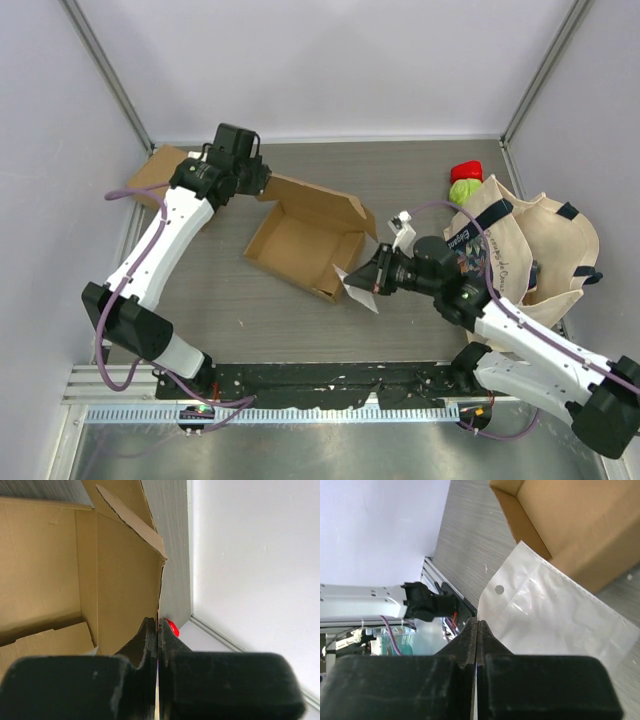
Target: Fold the paper box
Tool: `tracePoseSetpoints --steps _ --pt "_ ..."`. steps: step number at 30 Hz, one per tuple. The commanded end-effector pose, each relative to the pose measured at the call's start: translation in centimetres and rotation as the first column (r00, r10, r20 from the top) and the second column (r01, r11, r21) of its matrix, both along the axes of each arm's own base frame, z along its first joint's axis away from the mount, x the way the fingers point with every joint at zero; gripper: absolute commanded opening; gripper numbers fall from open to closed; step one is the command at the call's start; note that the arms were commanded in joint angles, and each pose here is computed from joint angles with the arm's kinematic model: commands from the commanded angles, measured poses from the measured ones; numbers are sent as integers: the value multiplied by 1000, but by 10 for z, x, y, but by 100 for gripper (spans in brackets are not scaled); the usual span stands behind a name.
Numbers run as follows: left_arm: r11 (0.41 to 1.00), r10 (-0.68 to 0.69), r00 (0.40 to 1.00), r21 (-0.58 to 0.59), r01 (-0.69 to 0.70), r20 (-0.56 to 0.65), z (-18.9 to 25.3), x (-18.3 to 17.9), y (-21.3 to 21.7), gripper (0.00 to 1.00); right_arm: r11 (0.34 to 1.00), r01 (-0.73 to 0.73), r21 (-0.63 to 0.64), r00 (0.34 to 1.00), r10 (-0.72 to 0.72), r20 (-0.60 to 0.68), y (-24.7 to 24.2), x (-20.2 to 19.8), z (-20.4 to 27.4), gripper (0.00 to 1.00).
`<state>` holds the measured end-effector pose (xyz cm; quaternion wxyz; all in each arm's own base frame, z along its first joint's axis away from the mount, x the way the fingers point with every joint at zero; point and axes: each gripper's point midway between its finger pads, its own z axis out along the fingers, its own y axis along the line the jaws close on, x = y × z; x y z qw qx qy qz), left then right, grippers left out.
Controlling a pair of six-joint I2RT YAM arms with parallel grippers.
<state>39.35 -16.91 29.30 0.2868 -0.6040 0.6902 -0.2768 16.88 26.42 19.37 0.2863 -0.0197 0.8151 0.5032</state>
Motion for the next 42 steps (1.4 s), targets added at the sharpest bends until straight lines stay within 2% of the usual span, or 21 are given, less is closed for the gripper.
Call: tracePoseSetpoints --steps 1,2,4,7,8,9,11,13,14,19,23,28,30,32,34,36,37,38,40,41,42 --pt "999 52 997 -8 -52 57 27 -7 10 0 997 -20 79 995 12 99 28 27 63 1" --pt "999 55 997 -5 -54 56 26 -8 10 0 993 -27 117 989 9 147 35 35 80 1" --pt "998 58 997 -8 -58 55 27 -10 11 0 994 -30 109 982 9 188 51 56 89 1" --pt "998 63 996 -16 -62 58 29 -12 11 0 999 1 51 963 -15 271 69 92 90 1" --pt "998 68 996 -19 -67 61 30 -12 10 0 997 72 5 954 -71 292 68 110 82 1" --pt "997 72 996 -15 -71 51 29 -14 11 0 994 106 -36 951 -90 295 68 121 74 10" --pt "997 73 996 -18 -72 53 31 -15 10 0 981 132 -140 949 -85 302 67 133 58 39" --pt "997 81 995 -9 -81 50 34 -16 13 0 966 164 -200 937 -89 336 56 117 54 50" --pt "997 83 996 -4 -83 45 33 -16 13 0 940 214 -267 920 -102 378 43 118 46 52" --pt "996 86 996 -4 -86 26 26 -16 10 0 838 346 -422 872 -121 475 -25 99 28 55" --pt "996 92 996 5 -92 17 22 -16 12 0 761 472 -444 818 -191 542 -70 104 26 63" --pt "995 99 994 7 -100 34 27 -19 15 0 780 486 -395 779 -182 600 -68 125 33 69" --pt "996 93 995 7 -93 38 28 -20 15 0 802 480 -354 765 -185 617 -64 140 42 69" --pt "996 84 995 3 -84 62 32 -19 15 0 854 431 -290 753 -163 638 -47 152 52 69" --pt "998 69 995 10 -70 78 31 -18 14 0 860 423 -285 744 -151 651 -38 163 51 68" --pt "999 40 993 29 -44 115 38 -20 15 15 871 417 -259 727 -148 671 -32 172 55 64" --pt "998 19 992 52 -26 125 39 -21 15 29 869 415 -271 735 -145 662 -31 180 51 58" --pt "997 -1 989 72 -9 146 45 -24 18 55 865 414 -283 754 -152 639 -32 185 45 55" --pt "975 -120 980 204 86 160 44 -34 22 80 861 421 -285 770 -174 613 -41 197 45 47" --pt "960 -177 963 252 123 202 51 -34 21 92 878 388 -281 788 -158 595 -37 195 41 47" --pt "939 -236 945 303 162 225 54 -45 25 95 886 372 -277 797 -152 585 -39 197 40 47"
